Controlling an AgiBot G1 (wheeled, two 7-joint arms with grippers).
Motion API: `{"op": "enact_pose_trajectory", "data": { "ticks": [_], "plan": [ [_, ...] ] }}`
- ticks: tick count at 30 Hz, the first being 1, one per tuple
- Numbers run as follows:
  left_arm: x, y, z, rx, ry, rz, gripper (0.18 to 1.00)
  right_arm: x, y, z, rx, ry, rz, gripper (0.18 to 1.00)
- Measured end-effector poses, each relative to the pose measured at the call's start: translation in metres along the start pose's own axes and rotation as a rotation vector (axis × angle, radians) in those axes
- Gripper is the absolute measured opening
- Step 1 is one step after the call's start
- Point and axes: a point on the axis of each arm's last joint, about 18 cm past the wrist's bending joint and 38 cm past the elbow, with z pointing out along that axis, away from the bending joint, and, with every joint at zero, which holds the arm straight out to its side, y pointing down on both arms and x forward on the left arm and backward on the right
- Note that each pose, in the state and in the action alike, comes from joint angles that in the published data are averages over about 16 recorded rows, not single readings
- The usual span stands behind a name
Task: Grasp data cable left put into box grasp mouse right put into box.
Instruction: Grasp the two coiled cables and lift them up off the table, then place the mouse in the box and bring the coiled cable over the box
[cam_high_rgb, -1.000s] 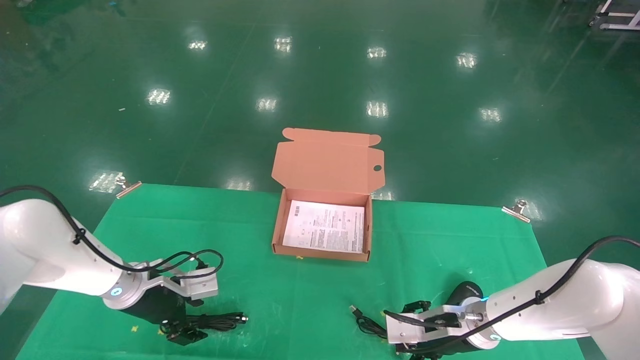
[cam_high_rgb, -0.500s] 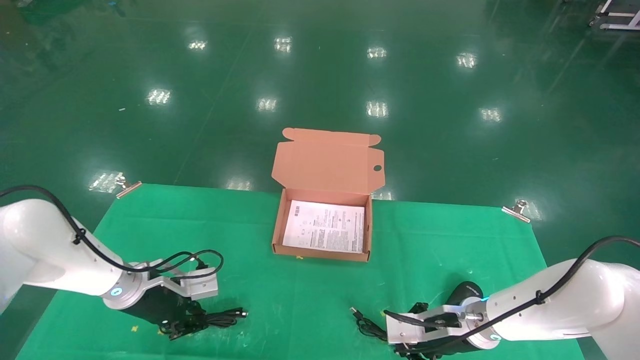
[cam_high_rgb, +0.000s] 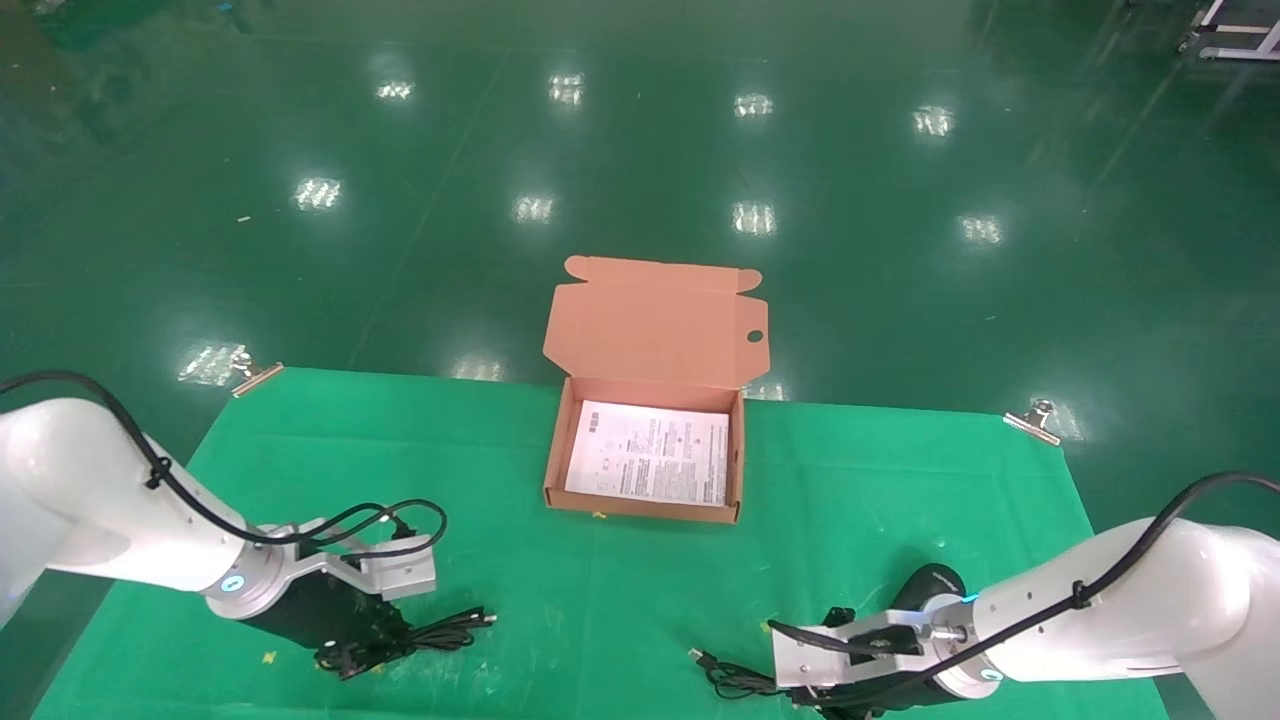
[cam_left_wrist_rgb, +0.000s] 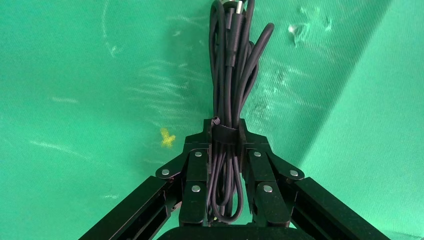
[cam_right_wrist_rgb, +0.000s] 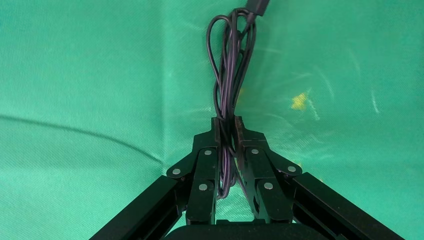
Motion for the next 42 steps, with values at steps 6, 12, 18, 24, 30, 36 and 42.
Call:
{"op": "enact_pose_trajectory", "data": {
  "ticks": [6, 12, 18, 24, 30, 36, 42],
  "plan": [
    [-0.021, -0.014, -0.025, 0.020, -0.069, 0.063, 0.274, 0.035, 0.006, -0.045, 0.034, 0.138, 0.067, 0.227],
    [-0.049, -0.041, -0.064, 0.045, -0.202, 0.153, 0.272, 0.081, -0.003, -0.110, 0.088, 0.332, 0.099, 0.225],
    [-0.071, -0.078, -0.104, 0.078, -0.365, 0.229, 0.271, 0.124, -0.041, -0.161, 0.177, 0.495, 0.064, 0.224],
    [-0.086, -0.116, -0.139, 0.123, -0.518, 0.273, 0.270, 0.159, -0.097, -0.188, 0.282, 0.592, -0.002, 0.223],
    [-0.097, -0.145, -0.170, 0.159, -0.632, 0.289, 0.270, 0.185, -0.149, -0.199, 0.364, 0.637, -0.065, 0.222],
    [-0.105, -0.162, -0.192, 0.179, -0.705, 0.293, 0.269, 0.200, -0.182, -0.204, 0.406, 0.658, -0.118, 0.222],
    [-0.108, -0.161, -0.200, 0.169, -0.725, 0.290, 0.269, 0.205, -0.198, -0.204, 0.421, 0.656, -0.151, 0.222]
  ]
}}
